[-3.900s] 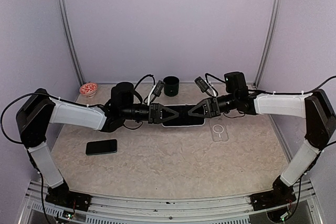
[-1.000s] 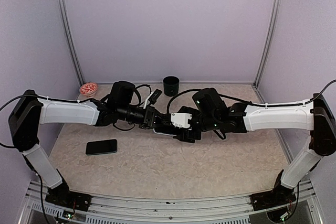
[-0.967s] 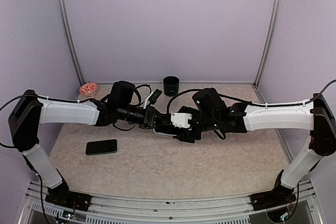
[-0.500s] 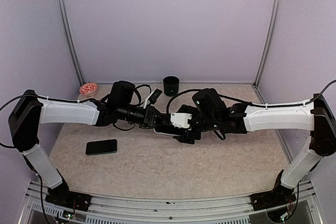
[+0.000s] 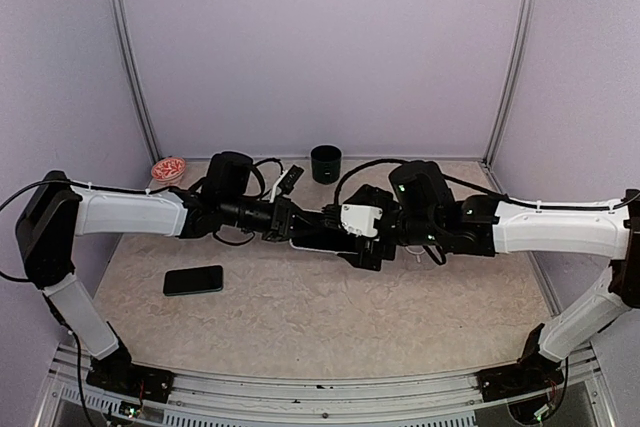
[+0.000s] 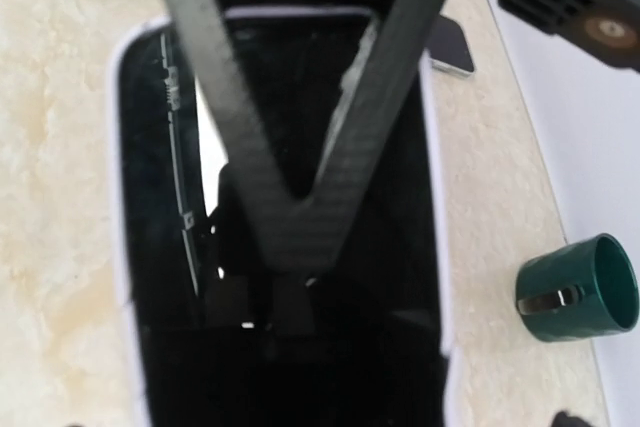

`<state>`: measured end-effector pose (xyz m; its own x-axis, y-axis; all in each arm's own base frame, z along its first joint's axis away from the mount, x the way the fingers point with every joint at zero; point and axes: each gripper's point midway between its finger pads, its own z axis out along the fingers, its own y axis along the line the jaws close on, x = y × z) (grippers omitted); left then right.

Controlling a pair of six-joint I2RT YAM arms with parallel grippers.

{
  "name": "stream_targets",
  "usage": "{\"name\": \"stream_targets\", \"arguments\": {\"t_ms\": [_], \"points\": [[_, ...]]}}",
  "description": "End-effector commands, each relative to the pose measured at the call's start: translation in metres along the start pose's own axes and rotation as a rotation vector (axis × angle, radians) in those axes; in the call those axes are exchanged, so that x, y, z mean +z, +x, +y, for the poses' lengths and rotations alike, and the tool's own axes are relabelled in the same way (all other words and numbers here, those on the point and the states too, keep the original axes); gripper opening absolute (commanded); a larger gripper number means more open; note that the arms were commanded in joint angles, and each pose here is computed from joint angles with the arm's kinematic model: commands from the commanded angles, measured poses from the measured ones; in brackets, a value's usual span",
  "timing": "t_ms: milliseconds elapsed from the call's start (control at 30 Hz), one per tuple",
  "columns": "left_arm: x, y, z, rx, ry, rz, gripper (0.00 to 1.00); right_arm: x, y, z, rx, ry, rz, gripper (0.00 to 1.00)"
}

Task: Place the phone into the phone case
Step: Press the phone onto the phone case, then place the phone with the phone case at the center of the board.

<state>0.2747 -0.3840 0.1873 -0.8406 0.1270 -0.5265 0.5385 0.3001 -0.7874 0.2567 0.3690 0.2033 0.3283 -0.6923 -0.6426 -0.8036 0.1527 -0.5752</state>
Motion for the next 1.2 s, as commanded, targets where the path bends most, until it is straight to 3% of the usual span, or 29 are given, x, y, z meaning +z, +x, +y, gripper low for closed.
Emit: {"name": "stream_targets", "arguments": {"t_ms": [0, 267, 667, 1000, 1167], "points": [[-0.007, -0.017, -0.014, 0.057, 0.049, -0.051, 0.00, -0.006, 0.006, 0.008, -0.009, -0.009, 0.015, 1.00], [-0.014, -0.022, 0.004, 0.005, 0.027, -0.090, 0.00, 0.004, 0.010, -0.005, 0.053, 0.037, 0.051, 1.00], [-0.032, -0.051, 0.047, -0.196, -0.062, -0.410, 0.00, -0.011, 0.002, -0.049, 0.287, 0.181, -0.024, 1.00], [-0.026, -0.061, 0.090, -0.392, -0.166, -0.568, 0.00, -0.008, 0.026, -0.074, 0.531, 0.250, 0.007, 0.99], [-0.023, -0.061, 0.113, -0.536, -0.160, -0.634, 0.00, -0.010, 0.030, -0.083, 0.566, 0.279, -0.006, 1.00]]}}
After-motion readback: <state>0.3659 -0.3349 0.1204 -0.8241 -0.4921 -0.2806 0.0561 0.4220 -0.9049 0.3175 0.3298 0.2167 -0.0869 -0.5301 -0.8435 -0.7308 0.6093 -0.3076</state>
